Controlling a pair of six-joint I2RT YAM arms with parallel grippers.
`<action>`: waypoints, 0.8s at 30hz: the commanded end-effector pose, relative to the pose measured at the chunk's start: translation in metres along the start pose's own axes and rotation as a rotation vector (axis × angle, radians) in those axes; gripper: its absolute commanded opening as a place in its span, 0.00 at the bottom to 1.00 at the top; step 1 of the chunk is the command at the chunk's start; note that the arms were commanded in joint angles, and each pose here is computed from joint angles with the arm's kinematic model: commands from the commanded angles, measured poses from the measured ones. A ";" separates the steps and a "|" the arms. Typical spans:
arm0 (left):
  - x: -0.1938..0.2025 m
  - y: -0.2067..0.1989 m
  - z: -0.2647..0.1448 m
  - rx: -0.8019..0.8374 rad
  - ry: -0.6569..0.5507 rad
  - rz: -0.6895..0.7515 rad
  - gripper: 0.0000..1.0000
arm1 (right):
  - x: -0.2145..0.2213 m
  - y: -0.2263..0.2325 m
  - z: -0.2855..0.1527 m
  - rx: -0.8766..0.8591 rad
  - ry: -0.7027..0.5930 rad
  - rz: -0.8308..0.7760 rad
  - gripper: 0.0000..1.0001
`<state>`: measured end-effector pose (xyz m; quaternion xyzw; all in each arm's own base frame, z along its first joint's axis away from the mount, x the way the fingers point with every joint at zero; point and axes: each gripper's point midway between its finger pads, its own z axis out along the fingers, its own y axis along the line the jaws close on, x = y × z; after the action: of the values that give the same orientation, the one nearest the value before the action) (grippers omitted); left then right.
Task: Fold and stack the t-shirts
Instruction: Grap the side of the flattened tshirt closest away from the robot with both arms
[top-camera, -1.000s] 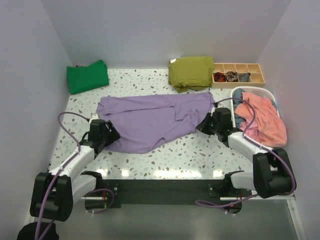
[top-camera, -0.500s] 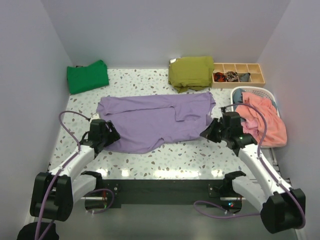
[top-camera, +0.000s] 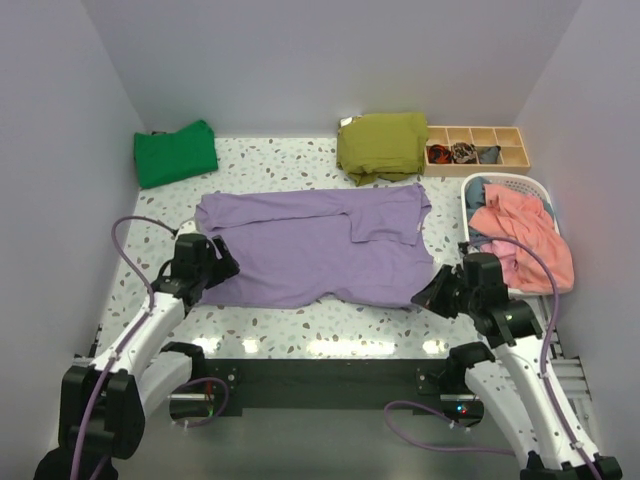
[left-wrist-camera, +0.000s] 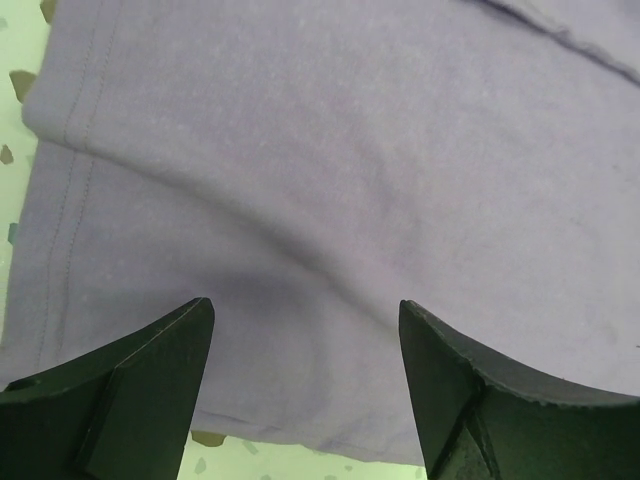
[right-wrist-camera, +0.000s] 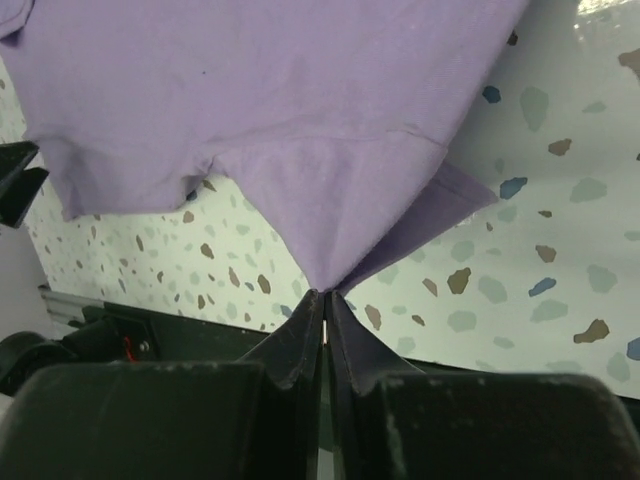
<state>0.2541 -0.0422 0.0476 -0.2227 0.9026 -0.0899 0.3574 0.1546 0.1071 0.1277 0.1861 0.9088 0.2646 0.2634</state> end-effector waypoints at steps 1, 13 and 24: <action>-0.029 -0.011 -0.016 0.023 -0.080 0.023 0.80 | -0.002 -0.023 0.010 0.107 -0.013 0.004 0.08; -0.034 -0.008 -0.009 -0.007 -0.082 0.028 0.80 | -0.104 0.008 0.093 0.159 -0.117 -0.155 0.00; -0.032 -0.005 0.005 -0.049 -0.050 0.038 0.80 | -0.181 -0.004 0.142 0.386 -0.231 -0.207 0.00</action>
<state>0.2608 -0.0347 0.0474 -0.2236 0.9101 -0.0593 0.3438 0.3427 0.0849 0.0919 0.1688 0.9299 0.0816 0.3164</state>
